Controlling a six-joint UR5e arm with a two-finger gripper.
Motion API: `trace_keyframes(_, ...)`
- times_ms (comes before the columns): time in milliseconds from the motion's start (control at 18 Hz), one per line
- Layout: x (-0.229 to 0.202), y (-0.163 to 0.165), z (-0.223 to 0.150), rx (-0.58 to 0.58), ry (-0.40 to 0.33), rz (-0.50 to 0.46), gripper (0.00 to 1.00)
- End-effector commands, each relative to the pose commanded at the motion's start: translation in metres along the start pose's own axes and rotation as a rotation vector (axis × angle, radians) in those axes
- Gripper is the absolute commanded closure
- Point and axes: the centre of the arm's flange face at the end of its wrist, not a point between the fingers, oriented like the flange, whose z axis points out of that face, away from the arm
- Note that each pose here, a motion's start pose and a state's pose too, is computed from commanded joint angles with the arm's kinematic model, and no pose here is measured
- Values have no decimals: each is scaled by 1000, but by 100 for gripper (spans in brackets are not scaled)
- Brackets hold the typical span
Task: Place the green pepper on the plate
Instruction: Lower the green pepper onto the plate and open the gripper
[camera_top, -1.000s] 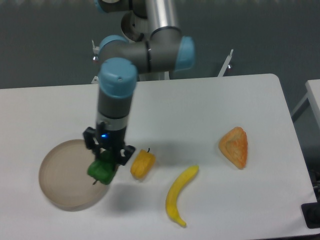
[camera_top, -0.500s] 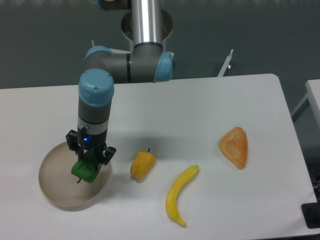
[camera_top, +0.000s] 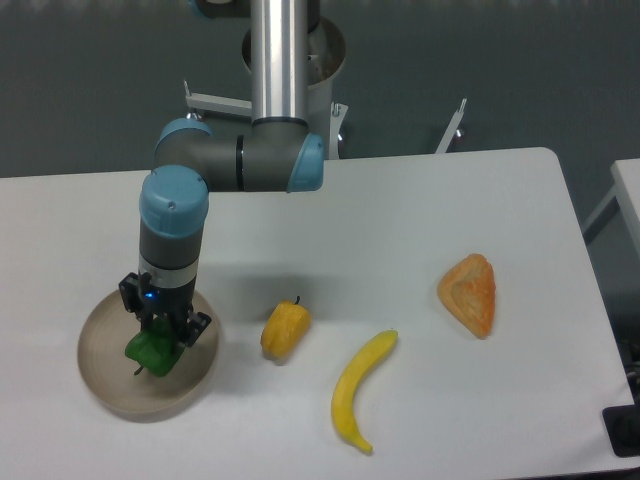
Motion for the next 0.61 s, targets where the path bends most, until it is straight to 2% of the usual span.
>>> trace_keyframes(611, 3, 2, 15, 1, 8, 21, 65)
